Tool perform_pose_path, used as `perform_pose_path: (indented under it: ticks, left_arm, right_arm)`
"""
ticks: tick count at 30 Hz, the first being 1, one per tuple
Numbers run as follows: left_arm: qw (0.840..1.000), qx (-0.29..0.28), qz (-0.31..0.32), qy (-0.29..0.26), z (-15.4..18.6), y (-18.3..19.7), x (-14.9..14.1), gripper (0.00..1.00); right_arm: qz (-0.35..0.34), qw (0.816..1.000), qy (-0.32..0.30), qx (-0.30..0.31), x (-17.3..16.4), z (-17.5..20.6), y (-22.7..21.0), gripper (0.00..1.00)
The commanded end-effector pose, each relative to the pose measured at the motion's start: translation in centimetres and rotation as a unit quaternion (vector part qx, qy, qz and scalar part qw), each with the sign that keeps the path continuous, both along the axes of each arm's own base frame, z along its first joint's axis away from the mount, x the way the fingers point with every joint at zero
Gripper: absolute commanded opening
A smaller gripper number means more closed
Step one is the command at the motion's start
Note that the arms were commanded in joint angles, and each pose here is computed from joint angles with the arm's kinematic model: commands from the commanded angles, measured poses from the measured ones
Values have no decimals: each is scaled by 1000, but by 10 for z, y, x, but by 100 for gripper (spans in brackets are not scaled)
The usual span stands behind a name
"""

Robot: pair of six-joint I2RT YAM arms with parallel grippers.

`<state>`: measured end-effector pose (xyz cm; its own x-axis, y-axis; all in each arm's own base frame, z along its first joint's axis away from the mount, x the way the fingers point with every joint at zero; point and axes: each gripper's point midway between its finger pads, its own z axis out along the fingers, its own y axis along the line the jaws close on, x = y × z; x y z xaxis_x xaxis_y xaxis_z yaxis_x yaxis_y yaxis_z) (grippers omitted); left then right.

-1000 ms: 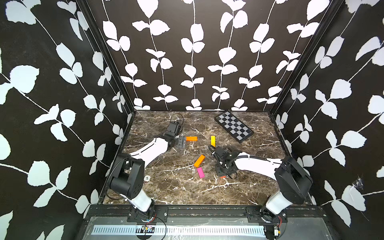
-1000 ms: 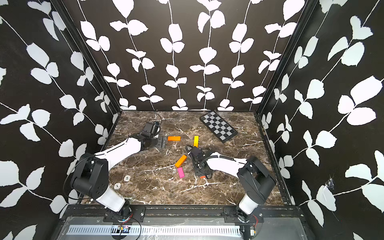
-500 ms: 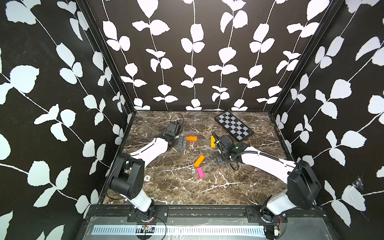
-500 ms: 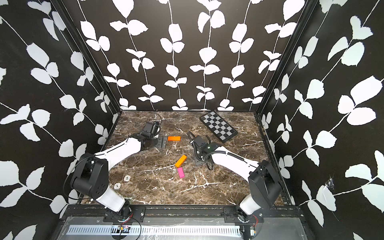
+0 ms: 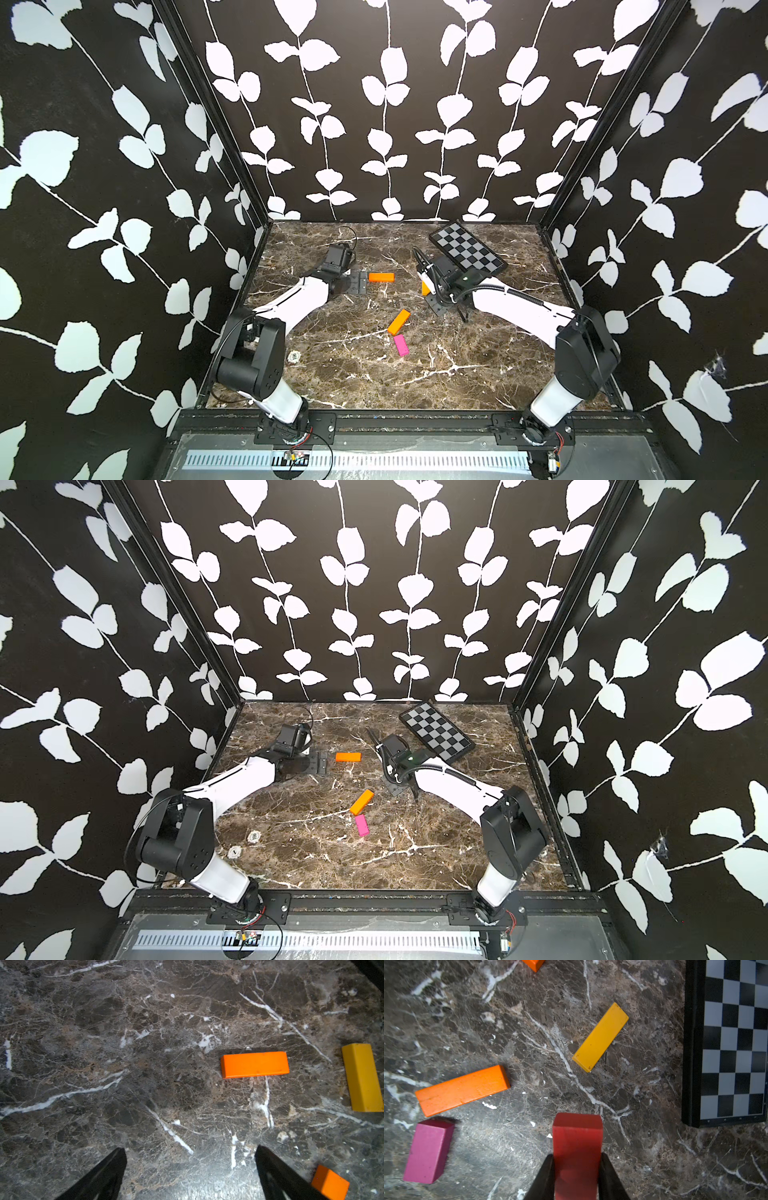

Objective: Assemble the number 7 with building blocks
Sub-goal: Assemble the building block at the center of the board.

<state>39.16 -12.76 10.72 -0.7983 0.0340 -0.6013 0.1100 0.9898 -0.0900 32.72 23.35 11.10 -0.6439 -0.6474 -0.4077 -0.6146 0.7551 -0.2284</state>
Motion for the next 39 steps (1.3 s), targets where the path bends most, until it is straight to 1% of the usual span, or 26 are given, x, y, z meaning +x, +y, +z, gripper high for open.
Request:
perform_pose_path:
  ticks: [1,2,3,4,8,12,16,22,28,31,39]
  left_arm:
    - [999,-36,16,-12,11,3,-1,99]
    - [999,-43,23,-9,9,5,-1,99]
    - [998,-51,27,-4,7,7,-1,99]
    - [998,-57,31,-3,6,9,-1,99]
    - [997,-63,33,-4,5,11,-2,99]
    - [997,-63,32,-1,4,11,-3,99]
    - [998,-60,37,-4,5,15,-5,99]
    - [998,-58,38,-9,9,18,-5,99]
    - [997,-60,38,-8,10,18,-6,99]
    - [997,-62,39,-7,8,19,-7,99]
    - [997,-67,38,-4,6,17,-7,99]
  right_arm:
    - [47,998,-44,-28,19,15,5,0]
    - [52,997,-46,-35,20,13,5,0]
    - [60,996,-62,-29,28,25,12,0]
    - [69,995,-65,-29,31,26,15,0]
    - [115,990,-75,-16,39,32,34,0]
    - [154,984,-87,-36,52,30,45,0]
    - [195,976,-82,-49,58,26,57,0]
    - [223,969,-92,-63,74,16,69,0]
    - [225,968,-85,-65,88,4,81,0]
    - [218,971,-75,-62,92,-3,84,0]
    - [149,987,-53,-18,107,-10,87,0]
